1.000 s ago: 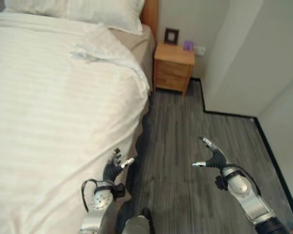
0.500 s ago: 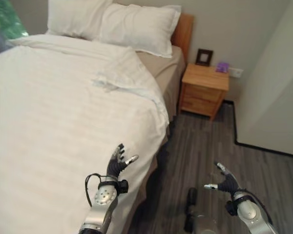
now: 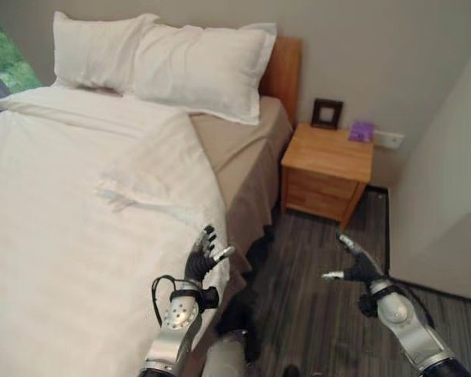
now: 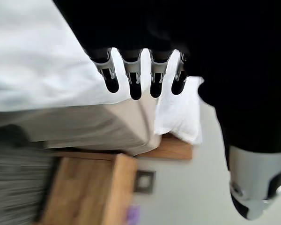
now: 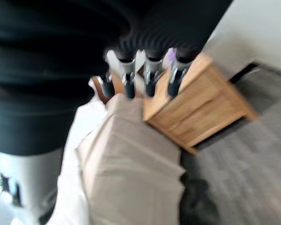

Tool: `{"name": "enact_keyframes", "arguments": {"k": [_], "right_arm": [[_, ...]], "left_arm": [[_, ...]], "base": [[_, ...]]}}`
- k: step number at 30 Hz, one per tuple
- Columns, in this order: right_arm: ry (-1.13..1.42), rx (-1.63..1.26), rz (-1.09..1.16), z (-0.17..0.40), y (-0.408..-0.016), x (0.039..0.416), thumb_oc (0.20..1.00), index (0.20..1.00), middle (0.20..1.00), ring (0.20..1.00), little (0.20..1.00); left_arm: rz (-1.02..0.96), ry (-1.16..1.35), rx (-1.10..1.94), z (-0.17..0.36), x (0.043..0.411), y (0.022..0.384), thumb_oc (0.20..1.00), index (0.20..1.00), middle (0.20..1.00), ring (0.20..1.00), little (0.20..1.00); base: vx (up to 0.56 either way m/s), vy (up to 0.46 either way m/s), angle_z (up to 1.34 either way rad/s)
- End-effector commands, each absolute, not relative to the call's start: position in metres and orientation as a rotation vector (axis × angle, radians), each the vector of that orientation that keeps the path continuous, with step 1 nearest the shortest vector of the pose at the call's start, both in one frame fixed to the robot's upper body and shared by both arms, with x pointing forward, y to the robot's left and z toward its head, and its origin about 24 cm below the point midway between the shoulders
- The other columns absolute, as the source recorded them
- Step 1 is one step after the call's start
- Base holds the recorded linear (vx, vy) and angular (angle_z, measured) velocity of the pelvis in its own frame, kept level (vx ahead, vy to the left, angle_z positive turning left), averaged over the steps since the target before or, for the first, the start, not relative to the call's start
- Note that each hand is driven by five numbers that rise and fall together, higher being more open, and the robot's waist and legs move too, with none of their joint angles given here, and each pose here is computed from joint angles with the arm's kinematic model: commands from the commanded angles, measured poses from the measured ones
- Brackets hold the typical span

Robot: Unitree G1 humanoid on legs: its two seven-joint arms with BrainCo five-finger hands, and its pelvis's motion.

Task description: Making the bed.

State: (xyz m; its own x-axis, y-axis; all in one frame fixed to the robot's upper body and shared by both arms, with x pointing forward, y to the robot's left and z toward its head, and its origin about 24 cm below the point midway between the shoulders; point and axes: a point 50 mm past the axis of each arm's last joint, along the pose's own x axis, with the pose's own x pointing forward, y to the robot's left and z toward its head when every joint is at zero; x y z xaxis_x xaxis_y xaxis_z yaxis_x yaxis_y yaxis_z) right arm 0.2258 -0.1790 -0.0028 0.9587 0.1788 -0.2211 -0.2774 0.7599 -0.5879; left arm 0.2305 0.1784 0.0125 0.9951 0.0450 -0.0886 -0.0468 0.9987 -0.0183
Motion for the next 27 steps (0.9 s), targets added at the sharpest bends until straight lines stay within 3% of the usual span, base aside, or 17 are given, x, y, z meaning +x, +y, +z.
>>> {"name": "enact_keyframes", "arguments": {"k": [1,4,7,12,20,27], "right_arm": [[-0.095,-0.673,0.252,0.045,-0.164,0.255,1.0,1.0,1.0,1.0,1.0],[-0.121,-0.683,0.271,0.05,-0.154,0.259,1.0,1.0,1.0,1.0,1.0],[-0.169,-0.693,0.276,0.059,-0.15,0.259,1.0,1.0,1.0,1.0,1.0],[-0.311,-0.763,0.328,0.081,-0.134,0.256,1.0,1.0,1.0,1.0,1.0],[-0.427,-0.902,0.261,0.114,-0.145,0.275,1.0,1.0,1.0,1.0,1.0],[-0.427,-0.972,0.16,0.134,-0.167,0.294,1.0,1.0,1.0,1.0,1.0]], "left_arm": [[0.004,-0.188,-0.03,0.068,0.243,0.177,1.0,1.0,1.0,1.0,1.0],[0.02,-0.217,-0.036,0.078,0.248,0.179,1.0,1.0,1.0,1.0,1.0],[0.056,-0.279,-0.043,0.09,0.245,0.186,1.0,1.0,1.0,1.0,1.0],[0.208,-0.351,-0.072,0.101,0.227,0.221,1.0,1.0,1.0,1.0,1.0],[0.42,-0.213,0.013,0.073,0.228,0.267,1.0,1.0,1.0,1.0,1.0],[0.454,-0.148,-0.143,0.056,0.222,0.268,1.0,1.0,1.0,1.0,1.0]], "base": [[0.61,0.162,0.43],[0.43,-0.029,0.53],[0.33,-0.1,2.13],[0.38,-0.295,1.75],[0.26,-0.258,1.86],[0.01,-0.133,1.41]]}}
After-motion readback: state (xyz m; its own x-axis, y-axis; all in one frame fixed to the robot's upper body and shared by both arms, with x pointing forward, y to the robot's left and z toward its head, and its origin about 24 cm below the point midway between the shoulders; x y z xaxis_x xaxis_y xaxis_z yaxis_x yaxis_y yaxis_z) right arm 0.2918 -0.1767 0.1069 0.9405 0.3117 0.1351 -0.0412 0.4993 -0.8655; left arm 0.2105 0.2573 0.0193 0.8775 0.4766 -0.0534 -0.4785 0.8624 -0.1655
